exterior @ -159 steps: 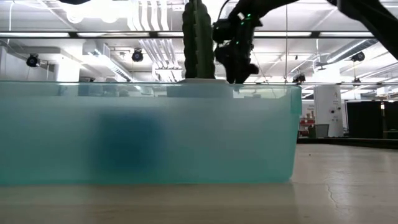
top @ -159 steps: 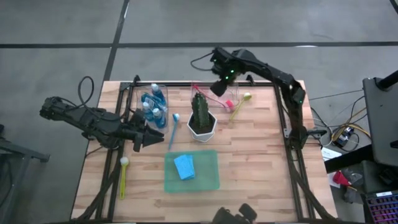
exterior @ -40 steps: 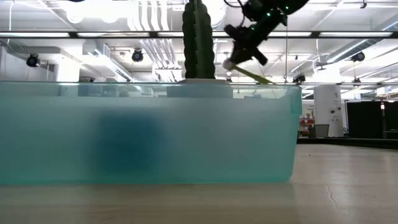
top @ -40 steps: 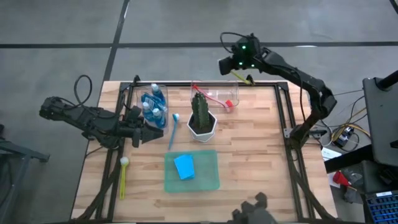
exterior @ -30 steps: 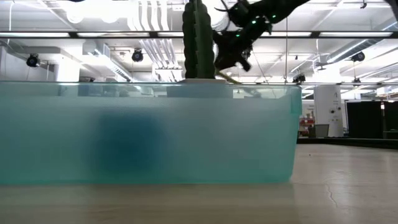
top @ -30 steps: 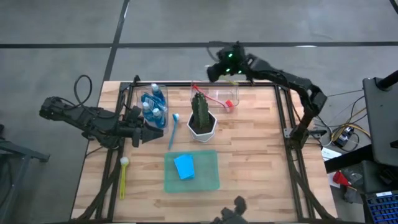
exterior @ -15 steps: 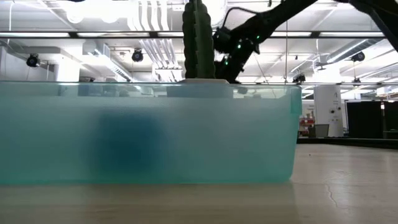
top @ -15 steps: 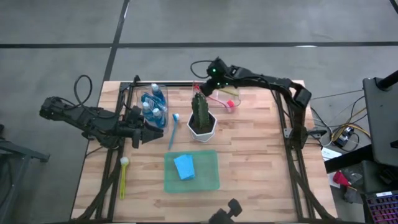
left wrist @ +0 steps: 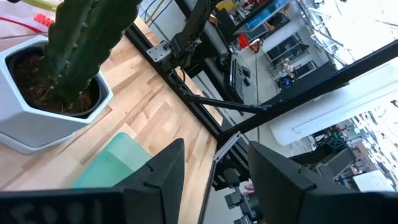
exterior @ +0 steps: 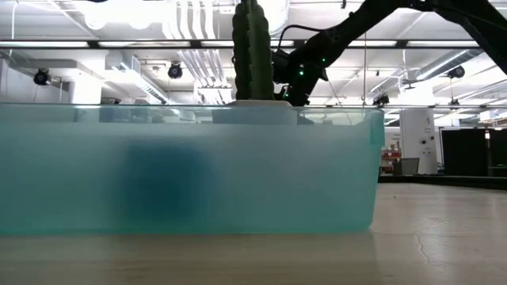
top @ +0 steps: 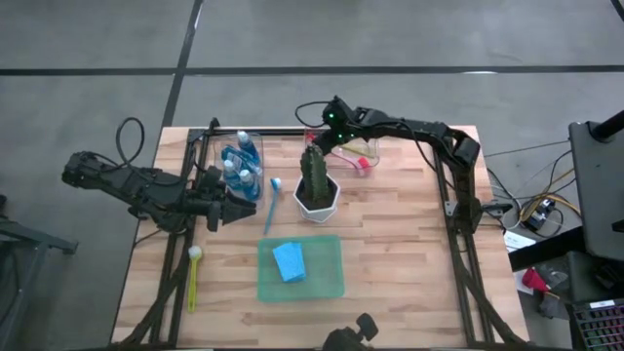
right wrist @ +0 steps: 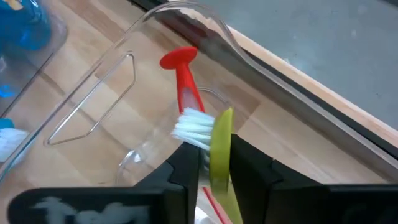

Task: Pick & Place Kitchen Sink Supplies
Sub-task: Put the green dish brush into the right transparent bin, then put the blue dish brush into the right transparent bin

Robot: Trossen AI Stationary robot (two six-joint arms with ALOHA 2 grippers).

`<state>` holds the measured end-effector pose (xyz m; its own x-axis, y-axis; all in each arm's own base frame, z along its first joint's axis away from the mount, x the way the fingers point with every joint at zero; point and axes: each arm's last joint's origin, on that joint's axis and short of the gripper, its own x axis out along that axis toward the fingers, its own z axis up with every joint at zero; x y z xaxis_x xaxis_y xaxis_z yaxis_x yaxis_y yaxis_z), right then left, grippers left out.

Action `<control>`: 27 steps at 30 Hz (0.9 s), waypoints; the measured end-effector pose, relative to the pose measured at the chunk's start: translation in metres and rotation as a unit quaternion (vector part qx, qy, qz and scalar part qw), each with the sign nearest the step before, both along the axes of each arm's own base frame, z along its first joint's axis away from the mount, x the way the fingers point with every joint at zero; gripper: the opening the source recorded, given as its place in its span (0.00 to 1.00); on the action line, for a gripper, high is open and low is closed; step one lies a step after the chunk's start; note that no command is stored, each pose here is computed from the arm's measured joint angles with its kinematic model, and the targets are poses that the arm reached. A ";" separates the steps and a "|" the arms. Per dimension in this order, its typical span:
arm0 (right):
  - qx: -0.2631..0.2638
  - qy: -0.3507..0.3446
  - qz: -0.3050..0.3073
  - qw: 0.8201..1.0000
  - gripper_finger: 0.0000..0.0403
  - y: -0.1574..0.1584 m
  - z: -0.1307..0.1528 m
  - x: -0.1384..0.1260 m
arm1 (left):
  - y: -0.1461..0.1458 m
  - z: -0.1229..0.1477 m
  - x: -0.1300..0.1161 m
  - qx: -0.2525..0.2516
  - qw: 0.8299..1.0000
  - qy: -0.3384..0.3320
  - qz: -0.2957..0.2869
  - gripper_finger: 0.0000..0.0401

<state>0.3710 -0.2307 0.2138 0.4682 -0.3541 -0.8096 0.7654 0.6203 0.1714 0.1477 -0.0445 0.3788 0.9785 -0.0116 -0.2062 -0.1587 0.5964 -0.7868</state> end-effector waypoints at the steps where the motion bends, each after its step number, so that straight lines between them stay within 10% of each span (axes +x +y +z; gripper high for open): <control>1: -0.001 0.001 0.002 1.000 0.21 0.000 0.000 0.000 | 0.000 0.000 0.000 -0.001 1.000 0.000 0.000 0.42; 14: 0.005 0.012 0.009 1.000 0.49 0.006 0.029 -0.005 | 0.000 0.000 0.000 -0.002 1.000 0.000 0.000 0.42; 27: -0.036 -0.037 0.023 0.998 0.51 0.022 0.120 -0.022 | -0.001 -0.001 0.000 -0.005 1.000 0.005 -0.016 0.42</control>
<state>0.3494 -0.2087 0.3335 0.5429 -0.3867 -0.7455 0.7226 0.6674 0.1800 0.1478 -0.0455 0.3779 0.9755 -0.0444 -0.2156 -0.1478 0.5936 -0.7911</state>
